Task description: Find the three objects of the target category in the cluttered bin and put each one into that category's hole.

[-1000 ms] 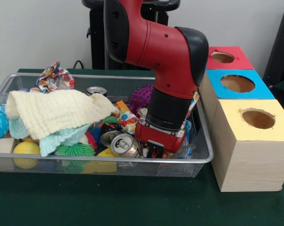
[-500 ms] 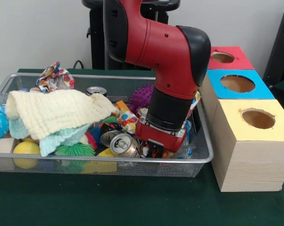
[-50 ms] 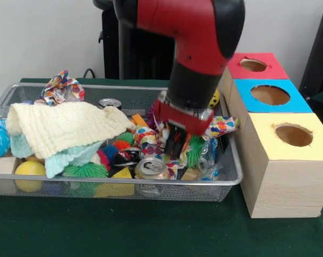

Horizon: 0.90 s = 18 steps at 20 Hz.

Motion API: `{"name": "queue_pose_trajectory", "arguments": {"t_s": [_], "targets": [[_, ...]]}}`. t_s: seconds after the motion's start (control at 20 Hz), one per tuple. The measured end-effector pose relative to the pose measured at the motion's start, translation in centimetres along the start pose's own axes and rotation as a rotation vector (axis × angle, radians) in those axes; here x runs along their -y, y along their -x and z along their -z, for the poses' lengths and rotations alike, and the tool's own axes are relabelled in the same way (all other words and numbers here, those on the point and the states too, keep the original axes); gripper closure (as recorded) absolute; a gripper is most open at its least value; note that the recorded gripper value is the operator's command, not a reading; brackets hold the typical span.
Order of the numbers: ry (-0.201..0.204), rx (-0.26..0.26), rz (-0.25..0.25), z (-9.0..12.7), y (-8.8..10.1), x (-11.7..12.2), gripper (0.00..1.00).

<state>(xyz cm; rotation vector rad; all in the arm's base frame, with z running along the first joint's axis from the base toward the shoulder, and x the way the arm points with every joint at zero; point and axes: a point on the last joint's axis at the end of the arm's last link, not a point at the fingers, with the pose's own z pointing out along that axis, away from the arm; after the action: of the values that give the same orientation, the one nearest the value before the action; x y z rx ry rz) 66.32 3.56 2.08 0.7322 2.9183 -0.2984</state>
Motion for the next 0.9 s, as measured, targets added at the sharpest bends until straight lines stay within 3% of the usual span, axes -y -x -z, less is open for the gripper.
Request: {"name": "queue_pose_trajectory", "arguments": {"t_s": [0.3,0.75,0.9], "targets": [[0.013,-0.028,-0.060,6.3,1.1,1.0,1.00],[0.081,0.056,-0.145,14.5,5.1,1.7,1.00],[0.083,0.068,-0.158,15.3,5.5,2.2,1.00]]}}
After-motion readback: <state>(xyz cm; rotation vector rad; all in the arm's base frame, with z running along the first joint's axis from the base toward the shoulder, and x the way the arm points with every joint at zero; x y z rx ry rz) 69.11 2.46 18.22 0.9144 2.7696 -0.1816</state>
